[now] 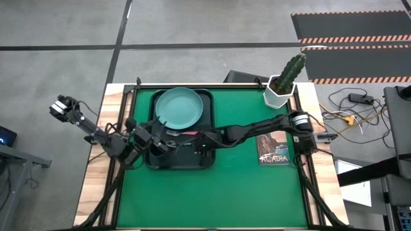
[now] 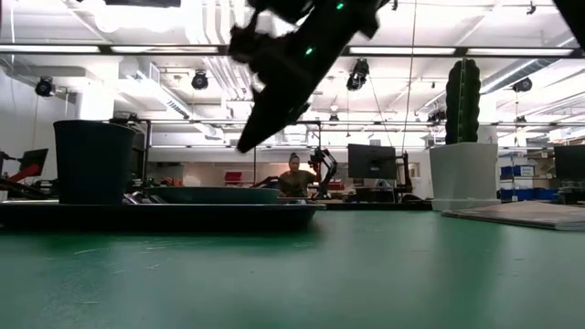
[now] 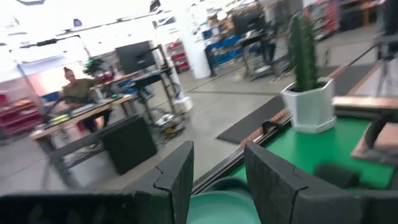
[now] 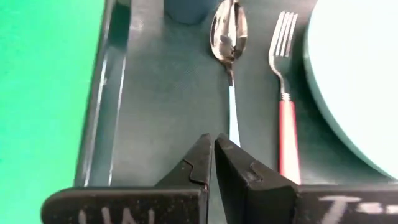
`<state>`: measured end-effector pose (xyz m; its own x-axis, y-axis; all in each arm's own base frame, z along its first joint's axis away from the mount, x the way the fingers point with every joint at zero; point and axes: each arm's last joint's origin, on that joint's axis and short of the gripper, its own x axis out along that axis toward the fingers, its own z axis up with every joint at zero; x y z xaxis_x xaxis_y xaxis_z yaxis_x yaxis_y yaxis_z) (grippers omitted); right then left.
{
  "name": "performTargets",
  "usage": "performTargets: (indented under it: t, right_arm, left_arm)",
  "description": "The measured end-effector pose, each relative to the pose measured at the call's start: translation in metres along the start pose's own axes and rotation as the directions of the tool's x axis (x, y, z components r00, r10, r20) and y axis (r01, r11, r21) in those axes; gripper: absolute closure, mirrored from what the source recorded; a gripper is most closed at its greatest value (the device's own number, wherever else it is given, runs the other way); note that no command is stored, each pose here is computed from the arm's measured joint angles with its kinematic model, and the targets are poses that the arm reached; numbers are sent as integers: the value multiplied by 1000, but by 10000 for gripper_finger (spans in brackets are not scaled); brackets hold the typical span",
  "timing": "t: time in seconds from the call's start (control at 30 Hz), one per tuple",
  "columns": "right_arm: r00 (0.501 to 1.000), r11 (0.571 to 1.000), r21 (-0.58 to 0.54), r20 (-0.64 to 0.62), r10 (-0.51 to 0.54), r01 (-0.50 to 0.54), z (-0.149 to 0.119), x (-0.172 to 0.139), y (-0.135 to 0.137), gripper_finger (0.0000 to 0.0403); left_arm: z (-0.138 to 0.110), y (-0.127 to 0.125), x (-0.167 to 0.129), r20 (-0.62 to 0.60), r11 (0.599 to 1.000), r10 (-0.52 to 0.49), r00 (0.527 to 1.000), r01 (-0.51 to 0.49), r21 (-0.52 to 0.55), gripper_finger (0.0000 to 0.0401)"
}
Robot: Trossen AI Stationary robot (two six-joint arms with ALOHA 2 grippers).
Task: Pick and place plate/cup/fork/spoon on tray
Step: Return to Home Position
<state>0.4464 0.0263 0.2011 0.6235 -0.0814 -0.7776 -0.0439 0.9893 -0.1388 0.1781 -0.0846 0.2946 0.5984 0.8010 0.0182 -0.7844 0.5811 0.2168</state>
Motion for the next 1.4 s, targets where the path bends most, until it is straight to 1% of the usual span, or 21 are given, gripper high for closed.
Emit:
performTargets:
  t: [0.07, 0.13, 0.17, 0.2, 0.23, 0.27, 0.3, 0.33, 0.37, 0.4, 0.43, 0.47, 0.5, 0.57, 0.6, 0.63, 0.73, 0.87, 0.93, 1.13, 1.4]
  right_arm:
    - [1000, 1000, -9, 22, 5, -5, -3, -16, 2, 392]
    - [998, 1000, -16, 59, 17, -17, -10, -31, 4, 392]
    - [996, 999, -20, 83, 43, -42, -15, -37, 4, 392]
    - [991, 997, -25, 109, 79, -77, -22, -43, 5, 392]
    - [983, 992, -35, 134, 122, -119, -31, -48, 6, 392]
    - [973, 986, -51, 162, 162, -156, -40, -51, 7, 392]
    - [961, 981, -66, 198, 191, -181, -50, -54, 8, 392]
    - [952, 978, -80, 229, 204, -191, -61, -56, 9, 392]
    - [943, 978, -88, 262, 206, -189, -71, -59, 10, 392]
    - [933, 978, -95, 298, 204, -184, -81, -61, 10, 392]
    - [922, 979, -100, 331, 200, -177, -89, -64, 10, 392]
    - [914, 980, -102, 354, 198, -173, -98, -67, 10, 392]
    - [906, 981, -101, 375, 194, -168, -107, -70, 9, 392]
    - [890, 983, -104, 417, 183, -153, -122, -76, 7, 392]
    - [884, 984, -104, 434, 176, -145, -128, -80, 5, 392]
    - [875, 986, -102, 454, 167, -135, -133, -84, 3, 392]
    - [854, 991, -88, 502, 134, -103, -146, -97, -6, 392]
    - [828, 995, -72, 552, 96, -68, -156, -114, -19, 392]
    - [816, 997, -62, 572, 80, -55, -160, -121, -26, 392]
    - [773, 994, -79, 625, 109, -76, -168, -137, -45, 392]
    - [749, 997, -61, 658, 80, -52, -183, -151, -57, 392]
  left_arm:
    - [-1, -1, -5, -7, 999, -6, 1000, 6, 41, 278]
    - [-3, -5, -13, 18, 993, -79, 997, 77, 87, 278]
    - [-4, -8, -19, 50, 982, -160, 986, 154, 113, 278]
    - [-4, -11, -26, 94, 952, -279, 956, 263, 154, 280]
    - [-6, -15, -35, 137, 894, -427, 894, 395, 209, 283]
    - [-9, -19, -45, 166, 793, -595, 787, 539, 286, 287]
    - [-14, -23, -56, 165, 636, -761, 628, 672, 379, 293]
    - [-21, -25, -66, 126, 444, -890, 438, 769, 461, 299]
    - [-28, -25, -74, 56, 221, -973, 226, 822, 524, 305]
    - [-35, -24, -79, -21, 29, -999, 50, 826, 563, 313]
    - [-40, -22, -82, -75, -90, -996, -57, 815, 572, 320]
    - [-43, -21, -82, -86, -121, -992, -88, 821, 558, 327]
    - [-42, -20, -81, -61, -79, -997, -55, 843, 532, 336]
    - [-38, -17, -73, 29, 105, -994, 104, 880, 463, 353]
    - [-37, -17, -68, 53, 181, -983, 176, 883, 433, 362]
    - [-41, -16, -62, 56, 231, -972, 229, 882, 412, 371]
    - [-55, -15, -47, 23, 259, -962, 270, 888, 379, 394]
    - [-69, -7, -23, 35, 378, -924, 381, 896, 232, 398]
    - [-78, -2, -15, 21, 404, -913, 407, 897, 179, 400]
    - [-95, 22, -7, 36, 403, -915, 401, 911, 87, 401]
    - [-110, 54, -13, 111, 408, -908, 405, 913, 7, 401]
